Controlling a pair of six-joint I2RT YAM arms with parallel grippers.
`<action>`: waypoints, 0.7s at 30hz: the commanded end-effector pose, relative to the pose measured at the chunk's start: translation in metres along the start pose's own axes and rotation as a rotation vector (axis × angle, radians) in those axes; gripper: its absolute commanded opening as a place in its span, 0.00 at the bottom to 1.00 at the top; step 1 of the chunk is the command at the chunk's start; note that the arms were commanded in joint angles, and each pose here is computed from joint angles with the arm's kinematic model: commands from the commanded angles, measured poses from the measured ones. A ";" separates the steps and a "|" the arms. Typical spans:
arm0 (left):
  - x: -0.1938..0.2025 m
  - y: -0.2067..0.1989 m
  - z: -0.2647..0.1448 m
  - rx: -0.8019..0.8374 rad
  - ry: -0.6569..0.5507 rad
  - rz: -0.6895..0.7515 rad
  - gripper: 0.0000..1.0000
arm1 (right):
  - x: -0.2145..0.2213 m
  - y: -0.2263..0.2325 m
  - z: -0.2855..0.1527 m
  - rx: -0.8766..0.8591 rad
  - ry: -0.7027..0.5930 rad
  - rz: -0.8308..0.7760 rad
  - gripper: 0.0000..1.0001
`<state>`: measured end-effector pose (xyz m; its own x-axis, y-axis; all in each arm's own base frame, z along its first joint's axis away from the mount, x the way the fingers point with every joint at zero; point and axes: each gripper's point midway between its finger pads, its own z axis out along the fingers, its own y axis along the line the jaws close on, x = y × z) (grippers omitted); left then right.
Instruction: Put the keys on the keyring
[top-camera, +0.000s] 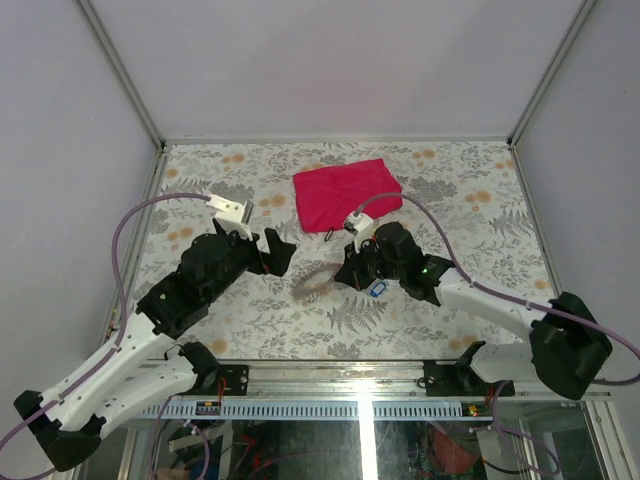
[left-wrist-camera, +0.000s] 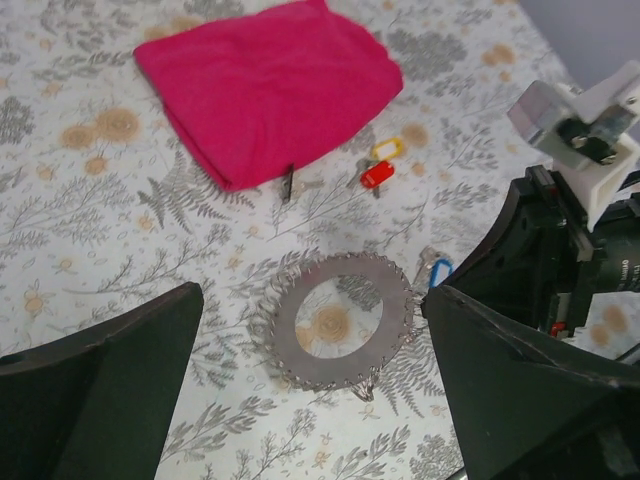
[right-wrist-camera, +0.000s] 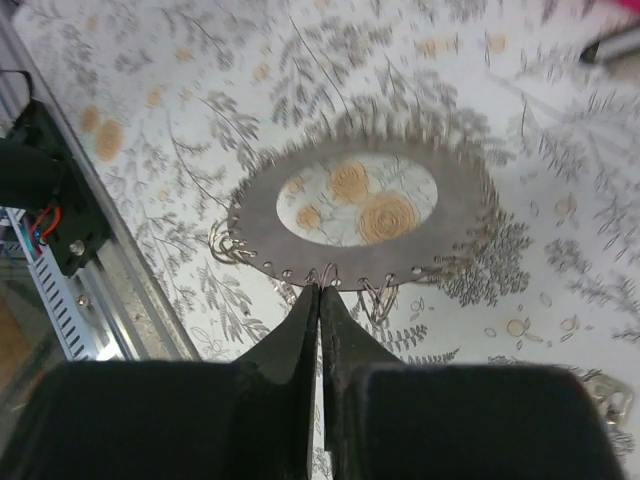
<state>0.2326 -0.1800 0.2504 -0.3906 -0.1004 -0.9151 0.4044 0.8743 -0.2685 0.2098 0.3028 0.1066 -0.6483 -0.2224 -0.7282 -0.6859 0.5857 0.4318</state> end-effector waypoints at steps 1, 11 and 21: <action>-0.042 -0.022 -0.009 0.114 -0.171 -0.011 0.97 | -0.061 0.032 -0.038 -0.054 -0.137 -0.205 0.00; -0.076 -0.068 -0.024 0.356 -0.274 0.094 0.89 | -0.129 0.072 -0.111 -0.065 -0.323 -0.448 0.00; -0.096 -0.115 -0.051 0.630 -0.370 0.234 0.66 | -0.147 0.119 -0.156 -0.221 -0.431 -0.704 0.00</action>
<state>0.2035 -0.2335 0.3312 -0.1461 -0.1355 -0.9799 0.7718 0.6041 -0.1986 0.1912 0.2845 0.2851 -0.0891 -0.2331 -0.9684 -0.9400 0.3412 0.0043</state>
